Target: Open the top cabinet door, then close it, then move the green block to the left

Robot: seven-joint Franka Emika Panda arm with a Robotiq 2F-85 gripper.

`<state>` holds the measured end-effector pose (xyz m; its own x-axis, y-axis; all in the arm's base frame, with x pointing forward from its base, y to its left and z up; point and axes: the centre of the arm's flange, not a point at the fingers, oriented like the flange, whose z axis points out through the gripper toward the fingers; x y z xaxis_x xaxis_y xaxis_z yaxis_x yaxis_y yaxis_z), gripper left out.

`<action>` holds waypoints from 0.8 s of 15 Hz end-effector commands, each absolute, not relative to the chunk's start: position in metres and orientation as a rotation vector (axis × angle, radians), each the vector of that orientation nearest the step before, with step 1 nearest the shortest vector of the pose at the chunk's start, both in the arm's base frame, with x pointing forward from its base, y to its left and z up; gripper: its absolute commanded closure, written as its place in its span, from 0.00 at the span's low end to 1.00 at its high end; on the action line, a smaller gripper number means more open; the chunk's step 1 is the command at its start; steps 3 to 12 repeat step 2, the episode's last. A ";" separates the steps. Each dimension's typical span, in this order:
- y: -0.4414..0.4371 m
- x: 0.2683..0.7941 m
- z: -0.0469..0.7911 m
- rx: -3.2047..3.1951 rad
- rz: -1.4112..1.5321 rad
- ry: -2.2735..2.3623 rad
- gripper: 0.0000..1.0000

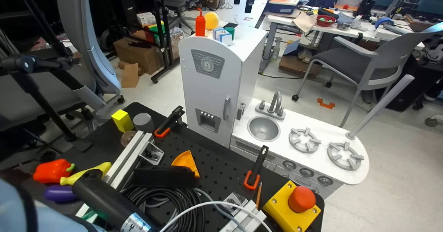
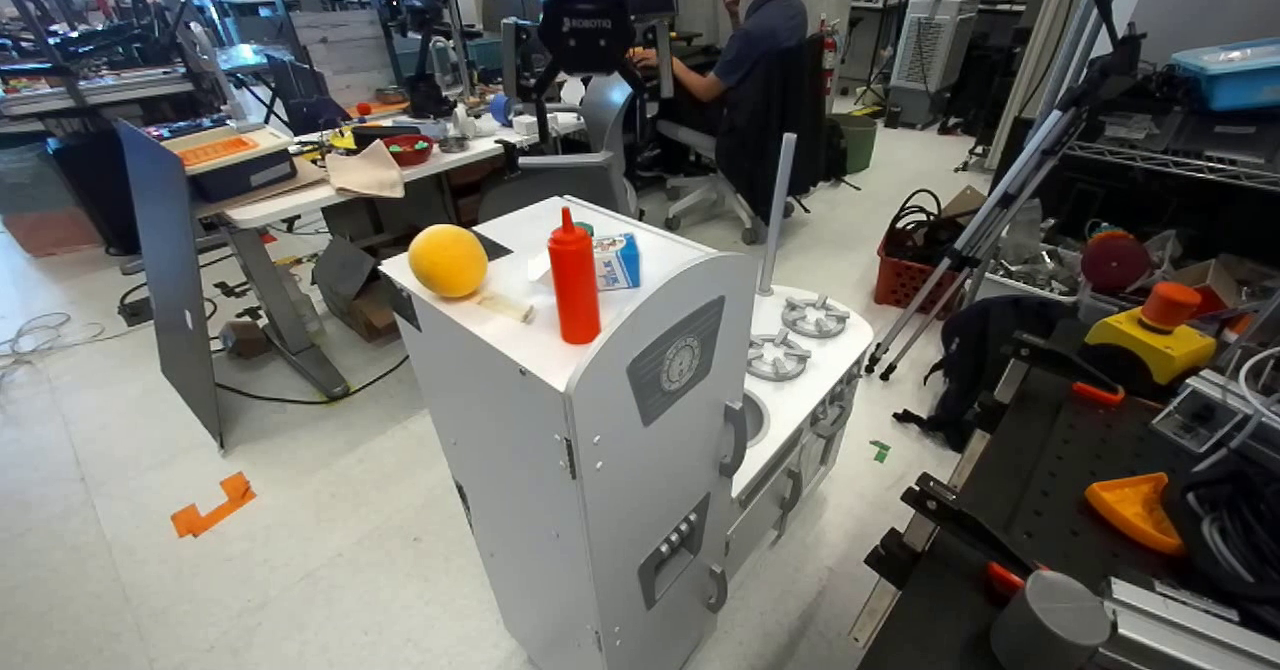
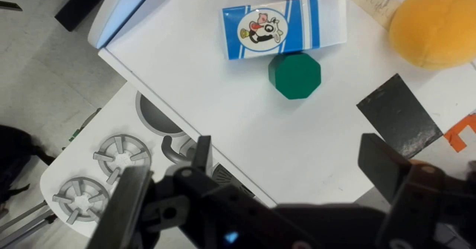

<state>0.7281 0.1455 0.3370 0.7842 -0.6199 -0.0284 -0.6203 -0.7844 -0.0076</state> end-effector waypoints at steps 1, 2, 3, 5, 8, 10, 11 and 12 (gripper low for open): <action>0.144 0.726 0.337 -2.953 0.040 1.024 0.00; 0.144 0.725 0.337 -2.954 0.041 1.022 0.00; 0.144 0.725 0.337 -2.954 0.041 1.022 0.00; 0.144 0.725 0.337 -2.954 0.041 1.022 0.00; 0.144 0.725 0.337 -2.954 0.041 1.022 0.00; 0.144 0.725 0.337 -2.954 0.041 1.022 0.00; 0.144 0.725 0.337 -2.954 0.041 1.022 0.00; 0.144 0.725 0.337 -2.954 0.041 1.022 0.00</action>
